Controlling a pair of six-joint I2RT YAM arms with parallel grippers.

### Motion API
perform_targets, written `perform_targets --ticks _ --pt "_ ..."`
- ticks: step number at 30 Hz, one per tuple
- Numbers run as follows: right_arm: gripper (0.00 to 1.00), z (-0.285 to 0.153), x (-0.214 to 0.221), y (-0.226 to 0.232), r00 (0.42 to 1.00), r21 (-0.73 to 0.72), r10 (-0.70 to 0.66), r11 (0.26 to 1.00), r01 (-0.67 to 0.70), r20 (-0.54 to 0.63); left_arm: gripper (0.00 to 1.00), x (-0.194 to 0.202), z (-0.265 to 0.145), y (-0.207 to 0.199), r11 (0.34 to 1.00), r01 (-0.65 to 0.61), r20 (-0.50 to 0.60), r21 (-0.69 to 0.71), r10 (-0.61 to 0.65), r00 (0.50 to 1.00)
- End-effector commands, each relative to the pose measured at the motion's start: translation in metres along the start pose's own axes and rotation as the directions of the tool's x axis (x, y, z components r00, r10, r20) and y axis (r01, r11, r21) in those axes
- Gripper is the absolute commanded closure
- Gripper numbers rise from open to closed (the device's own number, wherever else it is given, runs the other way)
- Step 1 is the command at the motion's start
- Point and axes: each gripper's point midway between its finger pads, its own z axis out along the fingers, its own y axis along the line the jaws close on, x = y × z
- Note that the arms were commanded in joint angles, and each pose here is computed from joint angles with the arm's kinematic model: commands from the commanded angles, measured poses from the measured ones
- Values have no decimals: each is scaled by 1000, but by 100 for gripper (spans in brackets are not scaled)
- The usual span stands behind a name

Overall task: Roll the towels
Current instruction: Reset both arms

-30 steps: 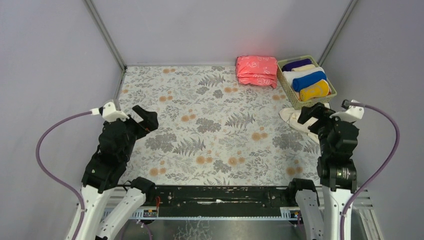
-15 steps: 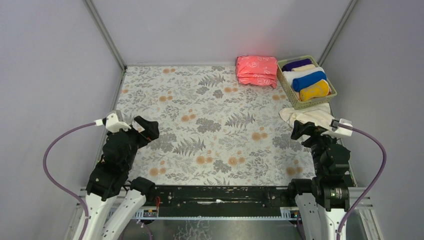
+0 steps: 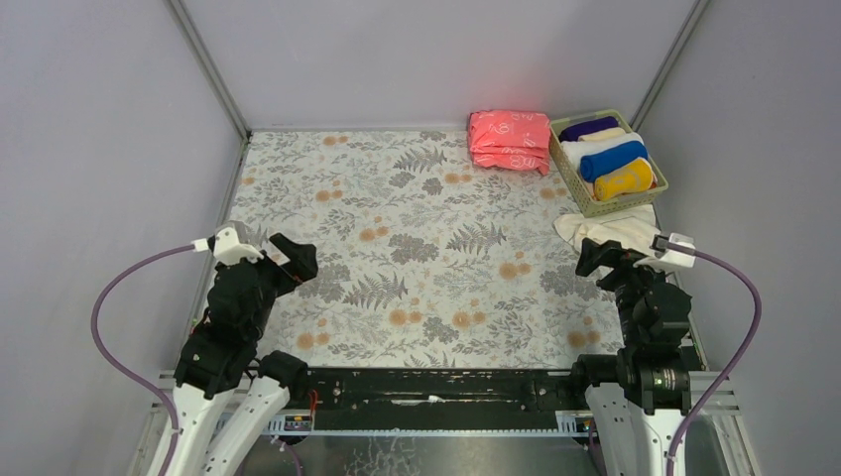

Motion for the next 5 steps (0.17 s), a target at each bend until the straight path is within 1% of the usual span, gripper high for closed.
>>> perform_targets --ticks 1,5 --pt "1 4 -13 6 999 -25 -17 1000 18 42 0 -12 -2 -8 999 0 60 53 -3 998" --pt "1 4 -13 5 999 -17 -24 1000 24 38 0 -13 -4 -7 999 4 64 47 -7 998"
